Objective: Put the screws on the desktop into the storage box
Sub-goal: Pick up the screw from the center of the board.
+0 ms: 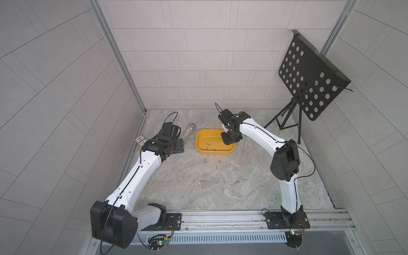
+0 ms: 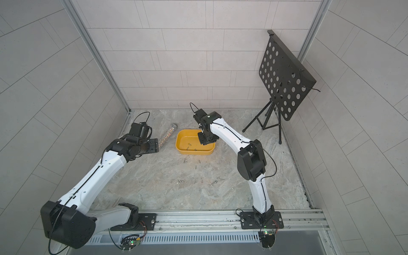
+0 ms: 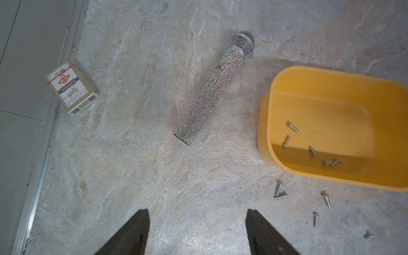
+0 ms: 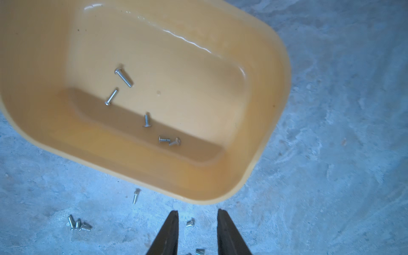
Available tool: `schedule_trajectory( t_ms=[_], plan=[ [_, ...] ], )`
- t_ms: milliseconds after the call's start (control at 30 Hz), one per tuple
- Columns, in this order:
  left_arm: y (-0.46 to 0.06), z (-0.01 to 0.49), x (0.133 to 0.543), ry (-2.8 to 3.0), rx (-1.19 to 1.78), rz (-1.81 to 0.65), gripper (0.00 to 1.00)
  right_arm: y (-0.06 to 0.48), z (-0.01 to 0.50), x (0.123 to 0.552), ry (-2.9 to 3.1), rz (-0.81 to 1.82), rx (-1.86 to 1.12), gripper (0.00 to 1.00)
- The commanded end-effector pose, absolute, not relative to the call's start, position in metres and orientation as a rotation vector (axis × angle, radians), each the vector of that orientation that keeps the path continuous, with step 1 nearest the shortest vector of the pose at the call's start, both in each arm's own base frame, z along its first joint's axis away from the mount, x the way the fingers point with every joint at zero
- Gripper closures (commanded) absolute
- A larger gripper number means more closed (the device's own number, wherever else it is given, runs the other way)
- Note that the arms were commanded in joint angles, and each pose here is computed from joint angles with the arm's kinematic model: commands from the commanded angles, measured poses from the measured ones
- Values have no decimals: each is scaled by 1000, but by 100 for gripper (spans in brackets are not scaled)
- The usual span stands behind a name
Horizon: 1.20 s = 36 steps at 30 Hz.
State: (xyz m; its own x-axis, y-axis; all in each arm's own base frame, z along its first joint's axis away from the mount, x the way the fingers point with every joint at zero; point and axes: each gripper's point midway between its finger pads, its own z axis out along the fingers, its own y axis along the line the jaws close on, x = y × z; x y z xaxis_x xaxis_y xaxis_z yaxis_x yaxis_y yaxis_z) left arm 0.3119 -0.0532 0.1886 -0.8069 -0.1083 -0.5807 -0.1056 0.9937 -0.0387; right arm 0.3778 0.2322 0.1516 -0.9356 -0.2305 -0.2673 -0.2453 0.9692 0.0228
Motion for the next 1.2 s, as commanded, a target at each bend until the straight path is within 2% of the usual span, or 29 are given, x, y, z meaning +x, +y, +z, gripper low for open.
schedule_trajectory(
  t_ms=[0, 200, 567, 1067, 1167],
  plan=[
    [-58, 180, 309, 2559, -113, -28, 24, 217, 169, 378, 2767, 84, -231, 65],
    [-72, 161, 297, 2662, -79, -52, 24, 196, 175, 359, 2745, 82, -180, 64],
    [-99, 141, 255, 2736, 17, 72, 24, 157, 184, 345, 2707, 93, -68, 62],
    [-140, 100, 213, 2820, 55, 118, 24, 137, 168, 324, 2714, 129, -6, 61],
    [-148, 87, 208, 2830, 45, 152, 26, 133, 166, 320, 2712, 130, 5, 61]
  ],
)
